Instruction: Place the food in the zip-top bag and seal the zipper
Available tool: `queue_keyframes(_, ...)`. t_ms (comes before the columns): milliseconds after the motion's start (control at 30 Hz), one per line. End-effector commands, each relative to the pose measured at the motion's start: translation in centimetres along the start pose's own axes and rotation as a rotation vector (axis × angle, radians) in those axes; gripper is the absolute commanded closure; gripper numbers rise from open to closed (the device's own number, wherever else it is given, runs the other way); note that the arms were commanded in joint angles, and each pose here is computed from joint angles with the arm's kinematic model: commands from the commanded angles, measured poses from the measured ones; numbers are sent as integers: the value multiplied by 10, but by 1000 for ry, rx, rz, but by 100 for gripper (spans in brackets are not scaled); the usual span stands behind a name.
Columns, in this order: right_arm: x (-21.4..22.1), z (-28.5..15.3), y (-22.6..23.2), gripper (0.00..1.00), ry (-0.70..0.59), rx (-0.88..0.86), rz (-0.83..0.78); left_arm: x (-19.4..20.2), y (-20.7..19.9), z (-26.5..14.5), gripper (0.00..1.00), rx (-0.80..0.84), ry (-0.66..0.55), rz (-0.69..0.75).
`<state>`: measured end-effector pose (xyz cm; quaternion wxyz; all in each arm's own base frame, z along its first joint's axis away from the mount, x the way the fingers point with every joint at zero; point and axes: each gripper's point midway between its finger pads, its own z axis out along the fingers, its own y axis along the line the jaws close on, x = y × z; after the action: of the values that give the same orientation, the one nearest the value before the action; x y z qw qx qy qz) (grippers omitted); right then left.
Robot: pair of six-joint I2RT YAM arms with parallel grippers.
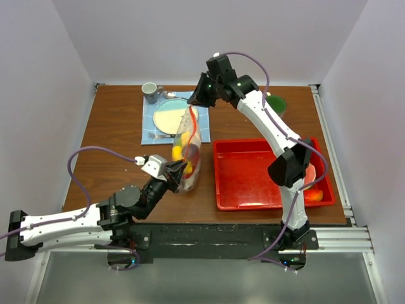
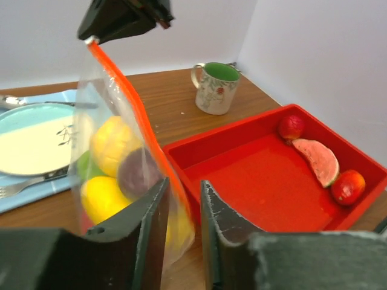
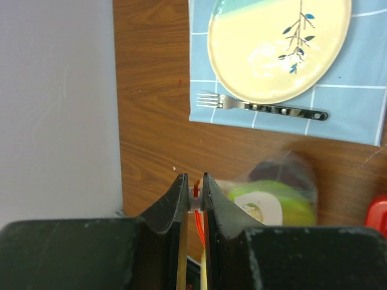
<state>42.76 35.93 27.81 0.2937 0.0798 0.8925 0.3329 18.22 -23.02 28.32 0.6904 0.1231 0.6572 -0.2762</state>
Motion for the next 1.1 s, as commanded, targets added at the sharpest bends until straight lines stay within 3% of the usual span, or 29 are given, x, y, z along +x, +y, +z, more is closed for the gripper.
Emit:
queue_keyframes(0, 9, -18, 52, 84, -36, -125, -61, -30, 27, -5, 66, -184, -49, -158)
queue_keyframes(33, 20, -2, 49, 82, -11, -108, -73, -28, 37, -7, 52, -242, -27, -175)
queue_keyframes(133, 35, 8, 57, 63, 17, -111, -108, -23, 72, -15, 7, -451, 27, -201)
queue_keyframes(167, 35, 7, 58, 47, 14, -114, -114, -23, 76, -14, 0, -470, 39, -213)
queue_keyframes(233, 33, 2, 56, 35, 4, -107, -144, -27, 87, -10, 0, -510, 53, -238)
queue_keyframes(333, 19, -22, 53, 6, -66, -78, -202, -30, 87, 1, 0, -470, 83, -266)
queue_keyframes(367, 10, -41, 57, 1, -111, -79, -218, -31, 82, 5, 0, -434, 99, -273)
queue_keyframes(700, -2, -127, -12, 1, -283, 100, -286, -22, 71, 51, 0, -362, 312, -213)
queue_keyframes(800, 7, -139, -42, 1, -309, 139, -286, -27, 72, 52, 0, -368, 311, -203)
queue_keyframes(833, 4, -164, -43, 1, -365, 127, -279, -26, 74, 50, 0, -378, 316, -198)
queue_keyframes(867, 17, -158, -67, 1, -344, 172, -281, -26, 80, 47, 0, -407, 311, -192)
queue_keyframes(933, 19, -181, -73, 1, -407, 145, -271, -20, 87, 39, 0, -436, 308, -186)
queue_keyframes(1067, 39, -187, -108, 1, -412, 193, -272, -9, 100, 29, 0, -487, 296, -185)
